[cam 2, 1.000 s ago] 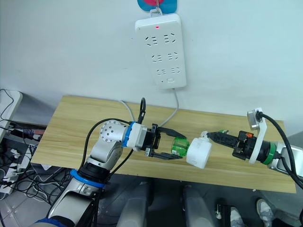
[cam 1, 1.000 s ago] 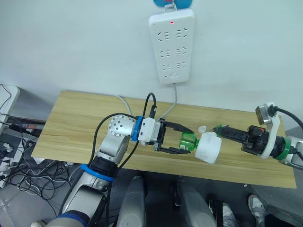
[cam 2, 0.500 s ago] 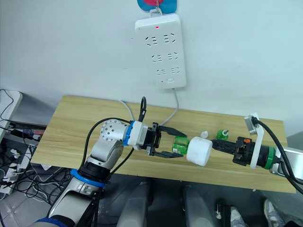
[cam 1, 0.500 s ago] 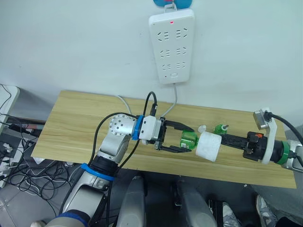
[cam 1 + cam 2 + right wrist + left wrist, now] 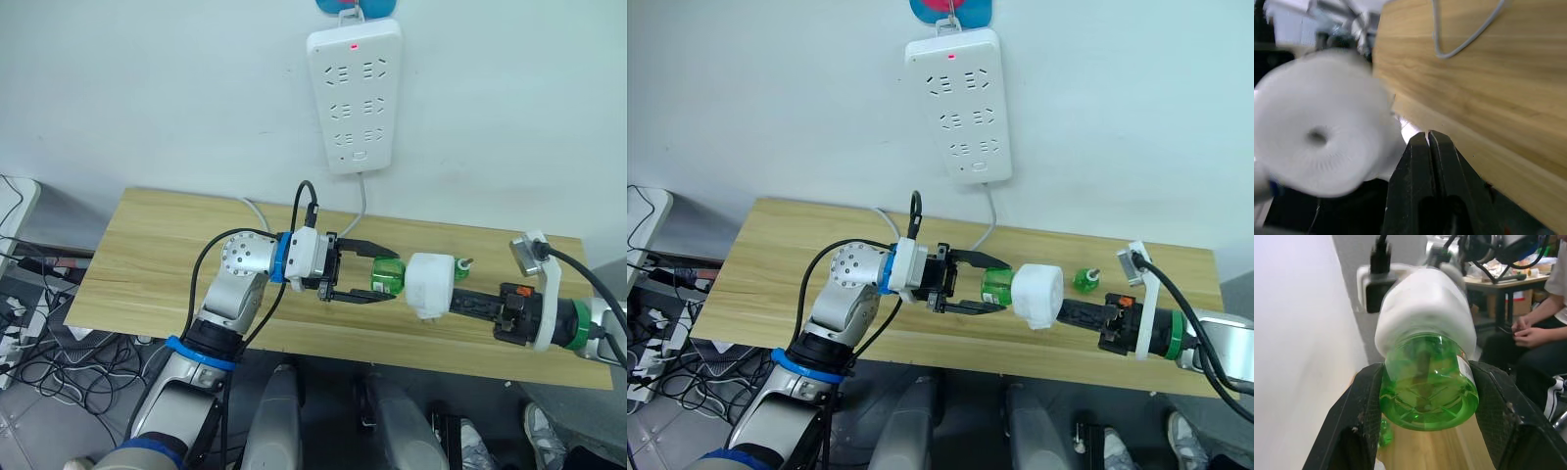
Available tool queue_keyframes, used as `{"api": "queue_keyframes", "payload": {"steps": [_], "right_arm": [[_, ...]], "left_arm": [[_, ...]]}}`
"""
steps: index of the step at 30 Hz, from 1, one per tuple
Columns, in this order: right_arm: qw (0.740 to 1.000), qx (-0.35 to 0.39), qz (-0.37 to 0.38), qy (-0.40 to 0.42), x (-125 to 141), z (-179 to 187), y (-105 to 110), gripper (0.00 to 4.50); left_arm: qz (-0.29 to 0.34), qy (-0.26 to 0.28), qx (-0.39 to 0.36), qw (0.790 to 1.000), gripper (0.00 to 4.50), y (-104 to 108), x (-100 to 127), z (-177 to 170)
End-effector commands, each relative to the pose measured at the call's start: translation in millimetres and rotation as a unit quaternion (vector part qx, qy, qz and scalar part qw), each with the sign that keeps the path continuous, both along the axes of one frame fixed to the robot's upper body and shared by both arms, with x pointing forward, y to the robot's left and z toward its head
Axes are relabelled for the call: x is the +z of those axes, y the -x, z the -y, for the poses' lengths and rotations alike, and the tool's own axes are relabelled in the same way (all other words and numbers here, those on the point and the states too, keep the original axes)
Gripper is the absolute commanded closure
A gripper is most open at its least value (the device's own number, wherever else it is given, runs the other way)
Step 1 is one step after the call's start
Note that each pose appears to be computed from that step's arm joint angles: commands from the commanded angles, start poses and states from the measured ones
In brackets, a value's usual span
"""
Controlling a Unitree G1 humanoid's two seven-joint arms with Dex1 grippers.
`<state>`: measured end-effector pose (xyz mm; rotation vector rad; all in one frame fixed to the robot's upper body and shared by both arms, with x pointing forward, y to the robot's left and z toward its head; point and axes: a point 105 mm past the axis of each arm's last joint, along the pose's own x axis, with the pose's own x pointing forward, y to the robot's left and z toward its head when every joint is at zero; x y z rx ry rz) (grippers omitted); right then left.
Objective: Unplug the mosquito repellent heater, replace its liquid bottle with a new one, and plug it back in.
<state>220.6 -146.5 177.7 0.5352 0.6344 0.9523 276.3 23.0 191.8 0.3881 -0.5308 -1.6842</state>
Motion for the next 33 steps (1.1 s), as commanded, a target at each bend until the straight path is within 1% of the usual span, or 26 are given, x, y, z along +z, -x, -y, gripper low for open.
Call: {"api": "queue_keyframes", "payload": {"steps": [1, 9, 16, 20, 24, 33], "right_arm": [[0.999, 0.041, 0.018, -0.022, 10.2, -11.7, 13.3, 4.44], [0.996, 0.069, 0.043, -0.033, 19.3, -21.6, 19.6, 4.44], [0.990, 0.126, 0.059, -0.033, 28.1, -29.1, 34.9, 4.44], [0.986, 0.145, 0.074, -0.037, 34.7, -33.2, 37.0, 4.44], [0.985, 0.131, 0.100, -0.044, 44.3, -36.3, 25.5, 4.44], [0.986, 0.097, 0.125, -0.059, 59.9, -35.1, 0.1, 4.44]], "left_arm": [[0.010, 0.001, -0.007, 1.000, 2.18, 3.6, 3.3, 4.7], [0.011, -0.001, -0.003, 1.000, 2.18, 3.3, 1.6, 4.9], [0.013, -0.003, -0.001, 1.000, 2.18, 2.7, -0.3, 5.9], [0.013, -0.003, -0.002, 1.000, 2.18, 2.9, -0.6, 6.8], [0.013, -0.002, -0.004, 1.000, 2.18, 3.3, -0.3, 7.6], [0.010, -0.006, -0.014, 1.000, 2.18, 6.5, -2.8, 7.9]]}}
